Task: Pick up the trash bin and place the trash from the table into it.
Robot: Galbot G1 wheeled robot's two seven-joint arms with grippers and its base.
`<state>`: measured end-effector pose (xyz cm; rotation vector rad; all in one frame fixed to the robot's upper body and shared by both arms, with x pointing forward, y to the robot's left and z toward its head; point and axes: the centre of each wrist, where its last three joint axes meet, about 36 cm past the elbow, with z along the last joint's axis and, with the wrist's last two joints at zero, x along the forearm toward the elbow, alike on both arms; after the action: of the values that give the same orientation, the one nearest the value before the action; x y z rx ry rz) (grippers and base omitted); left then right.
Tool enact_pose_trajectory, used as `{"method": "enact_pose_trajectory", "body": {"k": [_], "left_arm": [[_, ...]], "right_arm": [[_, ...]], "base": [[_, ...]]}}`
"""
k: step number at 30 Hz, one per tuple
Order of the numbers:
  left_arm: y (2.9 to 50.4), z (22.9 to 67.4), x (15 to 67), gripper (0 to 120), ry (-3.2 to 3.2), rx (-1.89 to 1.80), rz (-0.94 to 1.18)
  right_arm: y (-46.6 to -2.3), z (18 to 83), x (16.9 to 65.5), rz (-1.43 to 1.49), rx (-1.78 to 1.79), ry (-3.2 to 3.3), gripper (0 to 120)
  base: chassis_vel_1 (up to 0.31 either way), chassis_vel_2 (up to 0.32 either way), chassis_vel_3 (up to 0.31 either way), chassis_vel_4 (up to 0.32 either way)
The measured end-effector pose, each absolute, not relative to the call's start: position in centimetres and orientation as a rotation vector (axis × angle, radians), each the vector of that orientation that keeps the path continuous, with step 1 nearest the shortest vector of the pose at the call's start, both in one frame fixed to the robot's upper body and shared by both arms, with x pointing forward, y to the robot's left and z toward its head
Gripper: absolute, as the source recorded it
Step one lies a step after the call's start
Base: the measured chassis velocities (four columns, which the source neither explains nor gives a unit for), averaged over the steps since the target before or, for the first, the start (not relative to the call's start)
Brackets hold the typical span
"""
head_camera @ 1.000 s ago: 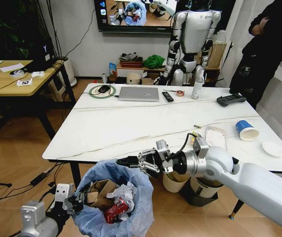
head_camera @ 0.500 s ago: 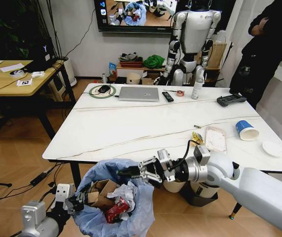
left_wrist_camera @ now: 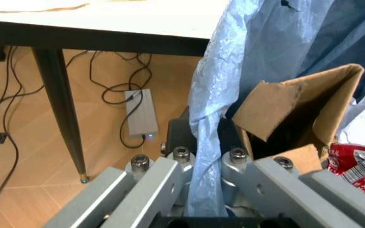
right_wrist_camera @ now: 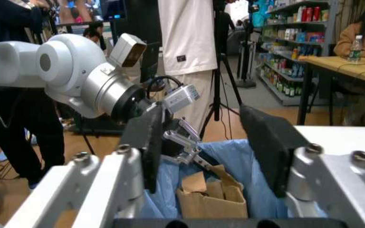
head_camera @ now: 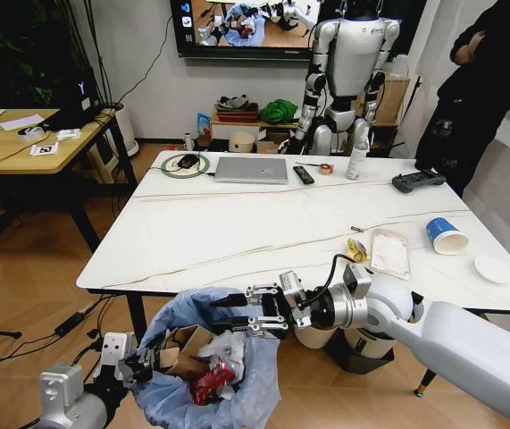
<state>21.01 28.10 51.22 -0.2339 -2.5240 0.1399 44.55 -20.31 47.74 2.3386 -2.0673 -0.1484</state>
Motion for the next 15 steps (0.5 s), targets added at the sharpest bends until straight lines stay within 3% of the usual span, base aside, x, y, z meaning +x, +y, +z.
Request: {"method": "enact_pose_trajectory", "body": {"k": [9,15], "left_arm": [[28.06,51.25,21.07,0,-2.524,-0.239,0.142],[28.07,51.26,21.09,0,-2.524,-0.240,0.140]], "right_arm": [[-20.60,47.55,44.53,-0.151,2.324,-2.077,84],[-20.83,47.98,44.80,-0.154,2.281,-2.156,98]], "base": [[0.000,0.000,0.000,0.000],[0.000,0.000,0.000,0.000]]}}
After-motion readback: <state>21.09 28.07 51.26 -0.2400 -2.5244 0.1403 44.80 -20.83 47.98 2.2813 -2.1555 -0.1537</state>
